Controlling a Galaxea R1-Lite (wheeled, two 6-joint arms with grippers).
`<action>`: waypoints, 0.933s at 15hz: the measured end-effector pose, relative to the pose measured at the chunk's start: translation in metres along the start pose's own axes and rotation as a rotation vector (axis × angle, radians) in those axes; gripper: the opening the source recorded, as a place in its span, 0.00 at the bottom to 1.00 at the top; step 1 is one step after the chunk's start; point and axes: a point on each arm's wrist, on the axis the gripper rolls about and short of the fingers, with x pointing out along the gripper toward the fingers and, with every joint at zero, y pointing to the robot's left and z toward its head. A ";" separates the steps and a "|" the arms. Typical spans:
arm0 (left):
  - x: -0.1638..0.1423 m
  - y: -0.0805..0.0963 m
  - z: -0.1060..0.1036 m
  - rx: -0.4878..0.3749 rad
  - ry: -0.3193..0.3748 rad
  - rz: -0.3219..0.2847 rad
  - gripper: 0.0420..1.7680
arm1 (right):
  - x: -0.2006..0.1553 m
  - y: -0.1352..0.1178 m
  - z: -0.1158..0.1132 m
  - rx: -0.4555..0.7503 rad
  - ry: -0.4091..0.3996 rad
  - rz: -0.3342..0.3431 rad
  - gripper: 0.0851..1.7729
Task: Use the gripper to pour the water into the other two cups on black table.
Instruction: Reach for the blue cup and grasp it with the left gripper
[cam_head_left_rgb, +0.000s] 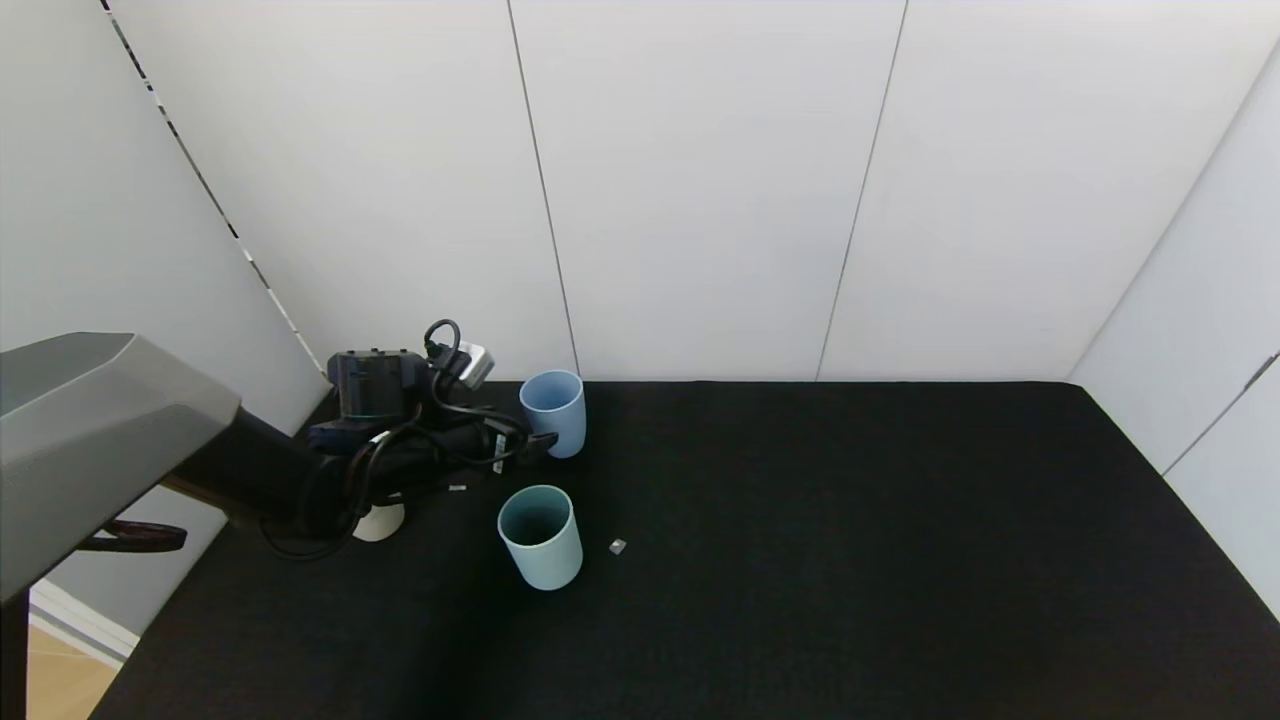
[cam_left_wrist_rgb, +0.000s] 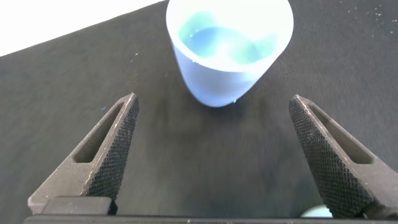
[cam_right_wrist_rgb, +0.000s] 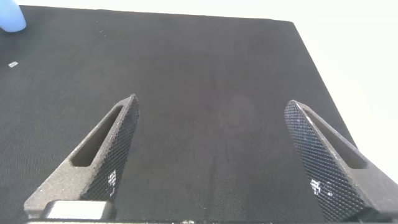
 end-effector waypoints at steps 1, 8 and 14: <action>0.004 -0.001 0.000 0.001 -0.003 -0.003 0.97 | 0.000 0.000 0.000 0.000 0.000 0.000 0.96; 0.030 0.003 -0.001 0.003 -0.026 -0.008 0.97 | 0.000 0.000 0.000 0.000 0.000 0.000 0.96; 0.044 0.000 0.005 0.015 -0.059 -0.021 0.97 | 0.000 0.000 0.000 0.000 0.000 0.000 0.96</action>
